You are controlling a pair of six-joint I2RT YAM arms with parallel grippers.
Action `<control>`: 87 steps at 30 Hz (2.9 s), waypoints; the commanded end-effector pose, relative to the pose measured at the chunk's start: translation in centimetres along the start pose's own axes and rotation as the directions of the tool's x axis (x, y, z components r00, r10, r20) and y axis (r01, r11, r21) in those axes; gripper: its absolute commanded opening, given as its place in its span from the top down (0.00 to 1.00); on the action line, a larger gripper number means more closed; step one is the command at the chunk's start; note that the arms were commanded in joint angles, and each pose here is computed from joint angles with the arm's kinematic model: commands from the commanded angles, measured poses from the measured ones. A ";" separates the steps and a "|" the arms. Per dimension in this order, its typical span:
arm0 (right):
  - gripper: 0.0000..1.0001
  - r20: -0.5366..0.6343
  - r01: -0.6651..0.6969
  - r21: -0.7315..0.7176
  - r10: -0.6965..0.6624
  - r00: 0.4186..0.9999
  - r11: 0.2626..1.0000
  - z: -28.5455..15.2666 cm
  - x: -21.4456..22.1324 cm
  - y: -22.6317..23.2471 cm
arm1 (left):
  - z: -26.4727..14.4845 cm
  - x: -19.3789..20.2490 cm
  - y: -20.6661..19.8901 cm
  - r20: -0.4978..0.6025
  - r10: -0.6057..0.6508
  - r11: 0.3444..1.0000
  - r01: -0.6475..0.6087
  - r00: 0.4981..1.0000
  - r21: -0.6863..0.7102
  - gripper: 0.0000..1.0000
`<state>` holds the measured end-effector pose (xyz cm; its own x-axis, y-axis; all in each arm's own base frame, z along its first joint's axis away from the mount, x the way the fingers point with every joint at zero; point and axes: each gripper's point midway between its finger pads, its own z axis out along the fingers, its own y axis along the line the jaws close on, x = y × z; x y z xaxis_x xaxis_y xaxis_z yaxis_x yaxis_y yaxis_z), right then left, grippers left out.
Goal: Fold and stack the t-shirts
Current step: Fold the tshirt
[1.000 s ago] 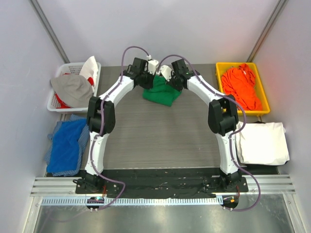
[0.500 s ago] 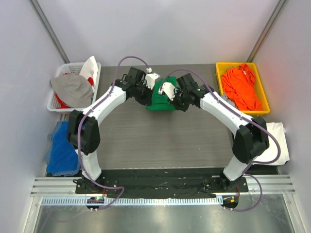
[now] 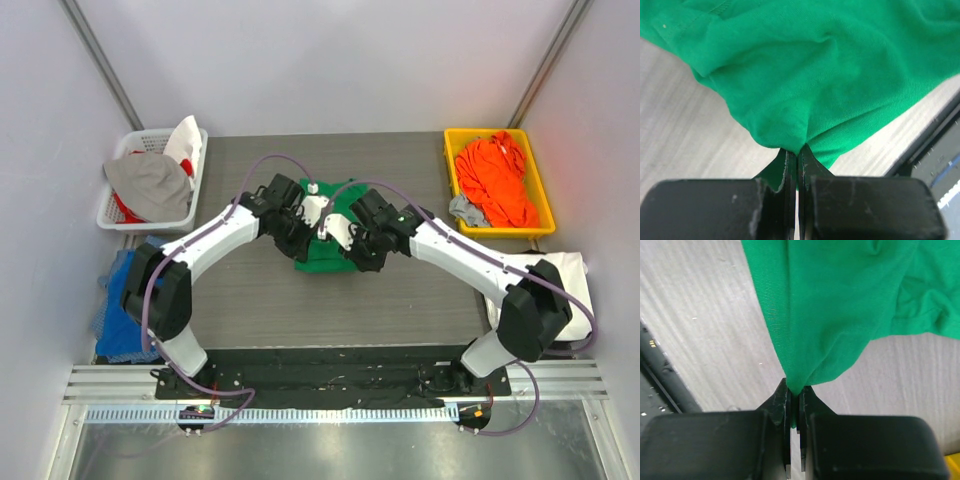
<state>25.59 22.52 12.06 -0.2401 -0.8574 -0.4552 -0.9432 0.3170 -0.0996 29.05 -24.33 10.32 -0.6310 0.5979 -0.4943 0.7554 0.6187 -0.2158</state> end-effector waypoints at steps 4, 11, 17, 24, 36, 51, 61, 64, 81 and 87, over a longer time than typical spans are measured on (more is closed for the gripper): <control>0.99 0.009 -0.035 0.020 0.035 0.999 0.999 -2.9 0.8 1.1 | -2.7 1.0 -0.5 0.038 0.026 0.999 -0.024 0.999 -0.033 1.00; 0.99 0.012 -0.024 0.049 0.023 1.000 0.999 -3.5 0.4 0.5 | -2.9 1.3 -1.0 0.007 0.014 1.000 -0.014 1.000 -0.005 1.00; 0.99 -0.016 0.013 0.127 -0.011 1.000 0.992 -3.1 0.2 -1.6 | -2.5 -0.8 0.6 0.041 0.038 0.997 -0.036 0.998 -0.064 1.00; 0.99 -0.007 0.037 0.190 -0.036 0.999 0.981 -3.0 -1.1 -4.1 | -2.5 -3.2 2.7 0.119 0.024 0.993 -0.010 0.993 -0.119 1.00; 0.99 0.059 -0.012 0.304 -0.006 0.998 0.953 -4.5 -3.4 -11.0 | -2.7 -6.9 6.1 0.244 -0.021 0.980 0.068 0.970 -0.185 1.00; 0.99 0.069 -0.071 0.394 0.048 0.996 0.916 -2.9 -4.2 -19.1 | 0.1 -10.8 11.9 0.284 -0.057 0.964 0.126 0.957 -0.234 1.00; 0.99 0.070 -0.108 0.343 0.089 0.994 0.933 0.9 -3.7 -22.2 | 2.3 -12.2 14.8 0.278 -0.064 0.957 0.138 0.958 -0.256 1.00; 0.99 0.054 -0.115 0.331 0.103 0.993 0.937 2.5 -3.1 -22.8 | 3.1 -12.5 15.5 0.264 -0.059 0.956 0.131 0.963 -0.262 1.00; 0.99 0.083 -0.122 0.378 0.097 0.992 0.918 3.1 -4.5 -26.5 | 2.8 -15.5 18.0 0.324 -0.028 0.935 0.139 0.946 -0.325 1.00; 0.99 0.099 -0.122 0.406 0.090 0.991 0.906 2.4 -5.1 -27.4 | 1.8 -16.6 18.8 0.370 -0.013 0.922 0.155 0.929 -0.356 1.00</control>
<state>51.05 20.62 12.52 -0.3122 -0.7857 -0.5340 -0.7863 0.5291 -0.3189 51.49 -25.50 10.66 -0.5750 0.3864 -0.7212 0.5950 0.8025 -0.0444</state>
